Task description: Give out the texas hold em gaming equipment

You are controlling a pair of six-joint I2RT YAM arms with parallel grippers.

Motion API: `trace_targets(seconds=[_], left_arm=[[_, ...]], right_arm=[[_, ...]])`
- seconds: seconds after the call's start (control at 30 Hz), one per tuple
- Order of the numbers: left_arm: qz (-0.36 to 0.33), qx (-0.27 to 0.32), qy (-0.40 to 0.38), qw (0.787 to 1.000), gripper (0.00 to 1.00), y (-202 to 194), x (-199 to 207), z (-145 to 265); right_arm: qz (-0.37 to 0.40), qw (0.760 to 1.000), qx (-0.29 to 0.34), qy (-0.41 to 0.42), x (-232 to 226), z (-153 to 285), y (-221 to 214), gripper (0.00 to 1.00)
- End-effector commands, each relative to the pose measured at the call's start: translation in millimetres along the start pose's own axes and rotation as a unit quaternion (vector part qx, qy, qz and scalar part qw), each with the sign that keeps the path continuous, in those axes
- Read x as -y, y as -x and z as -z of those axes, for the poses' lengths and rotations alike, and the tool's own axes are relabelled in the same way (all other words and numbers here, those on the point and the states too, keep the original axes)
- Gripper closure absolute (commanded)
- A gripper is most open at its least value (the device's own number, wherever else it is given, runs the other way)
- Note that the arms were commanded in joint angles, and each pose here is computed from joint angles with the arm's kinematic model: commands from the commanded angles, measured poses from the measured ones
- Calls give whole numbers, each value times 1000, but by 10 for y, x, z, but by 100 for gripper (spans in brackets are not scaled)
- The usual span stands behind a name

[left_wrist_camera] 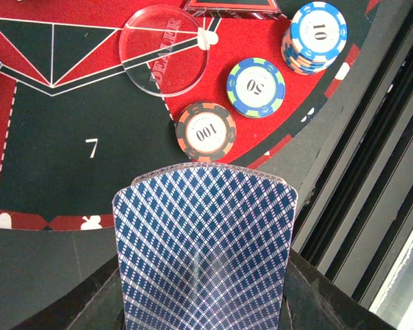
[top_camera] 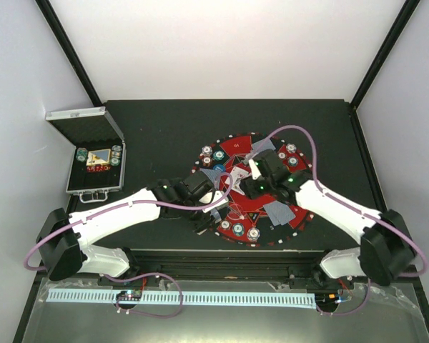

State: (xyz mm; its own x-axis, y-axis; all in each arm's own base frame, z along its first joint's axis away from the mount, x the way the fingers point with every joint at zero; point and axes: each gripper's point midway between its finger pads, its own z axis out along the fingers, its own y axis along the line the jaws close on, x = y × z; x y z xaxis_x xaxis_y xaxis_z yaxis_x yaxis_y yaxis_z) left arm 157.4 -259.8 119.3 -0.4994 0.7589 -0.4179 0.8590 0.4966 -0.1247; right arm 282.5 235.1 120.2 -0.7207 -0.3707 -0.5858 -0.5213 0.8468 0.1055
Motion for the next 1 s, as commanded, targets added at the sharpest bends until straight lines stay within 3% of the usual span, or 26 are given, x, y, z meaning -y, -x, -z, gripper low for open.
trace_targets(seconds=[0.0,0.1,0.27,0.47,0.77,0.97], left_arm=[[3,10,2,1000,50,48,-15,44],[4,10,7,1000,50,46,-32,38],[12,0,25,1000,50,23,-112,38],[45,-1,43,998,50,-28,-275,47],[87,7,62,994,50,-67,-508,110],[90,9,60,994,50,-64,-524,113]], right_arm=[[-55,995,20,81,-122,219,-90,42],[-74,995,7,67,-46,254,-286,38],[-117,991,-53,-29,205,221,-741,35],[-99,990,-87,-55,109,114,-1083,30],[-18,991,-108,-74,-16,-87,-1116,25],[-8,990,-115,-84,-19,-238,-1071,22]])
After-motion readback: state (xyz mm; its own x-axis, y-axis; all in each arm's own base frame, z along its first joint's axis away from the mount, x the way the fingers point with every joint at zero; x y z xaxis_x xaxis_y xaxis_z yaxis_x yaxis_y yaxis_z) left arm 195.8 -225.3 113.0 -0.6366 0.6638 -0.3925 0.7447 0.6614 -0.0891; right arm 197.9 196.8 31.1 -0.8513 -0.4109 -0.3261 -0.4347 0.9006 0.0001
